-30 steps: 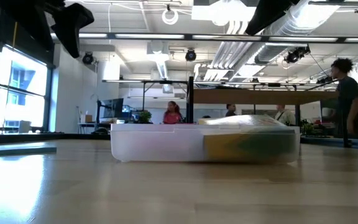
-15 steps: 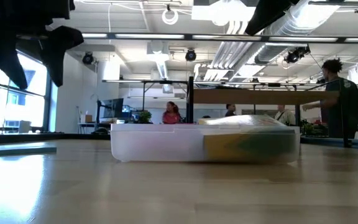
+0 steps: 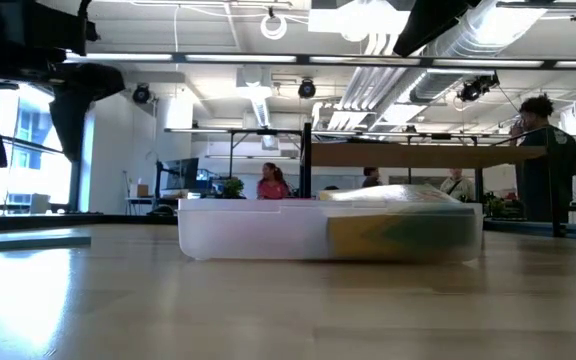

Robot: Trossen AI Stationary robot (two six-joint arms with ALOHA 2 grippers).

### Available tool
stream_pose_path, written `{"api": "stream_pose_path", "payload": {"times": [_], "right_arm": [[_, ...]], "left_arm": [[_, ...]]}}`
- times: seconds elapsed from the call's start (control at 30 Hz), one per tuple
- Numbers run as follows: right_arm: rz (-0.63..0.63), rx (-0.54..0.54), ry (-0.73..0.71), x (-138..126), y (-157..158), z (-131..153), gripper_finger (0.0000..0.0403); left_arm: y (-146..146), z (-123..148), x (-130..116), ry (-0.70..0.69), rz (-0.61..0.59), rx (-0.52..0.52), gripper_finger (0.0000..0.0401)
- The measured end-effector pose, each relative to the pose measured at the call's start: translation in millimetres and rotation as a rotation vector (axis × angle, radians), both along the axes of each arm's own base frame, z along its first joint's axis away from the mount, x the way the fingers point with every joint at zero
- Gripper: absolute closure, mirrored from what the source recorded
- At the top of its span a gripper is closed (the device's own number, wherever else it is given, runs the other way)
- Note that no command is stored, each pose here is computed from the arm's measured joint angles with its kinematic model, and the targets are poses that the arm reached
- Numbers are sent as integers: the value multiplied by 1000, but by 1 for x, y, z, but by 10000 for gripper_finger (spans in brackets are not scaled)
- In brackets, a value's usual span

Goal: Pack school essentials
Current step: Put the light blue sticky notes into the pink supply box

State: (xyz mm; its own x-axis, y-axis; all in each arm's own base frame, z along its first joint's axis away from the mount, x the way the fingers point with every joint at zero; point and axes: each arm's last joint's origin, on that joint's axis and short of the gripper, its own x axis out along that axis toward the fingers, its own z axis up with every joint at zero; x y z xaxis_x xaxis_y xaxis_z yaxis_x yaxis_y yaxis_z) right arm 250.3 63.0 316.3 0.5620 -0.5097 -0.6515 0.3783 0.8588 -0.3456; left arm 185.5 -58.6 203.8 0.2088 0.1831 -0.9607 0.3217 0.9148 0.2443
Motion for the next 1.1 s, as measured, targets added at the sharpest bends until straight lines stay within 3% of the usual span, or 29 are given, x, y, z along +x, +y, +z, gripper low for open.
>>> {"api": "stream_pose_path", "payload": {"times": [0.2,0.57,1.1], "right_arm": [[0,0,-1,0,0,0,57],[0,0,-1,0,0,0,57],[0,1,-3,0,0,0,57]], "left_arm": [[0,6,-5,-13,-17,-64,130],[10,41,-33,-238,6,-155,130],[14,38,-39,-272,53,-109,130]]}}
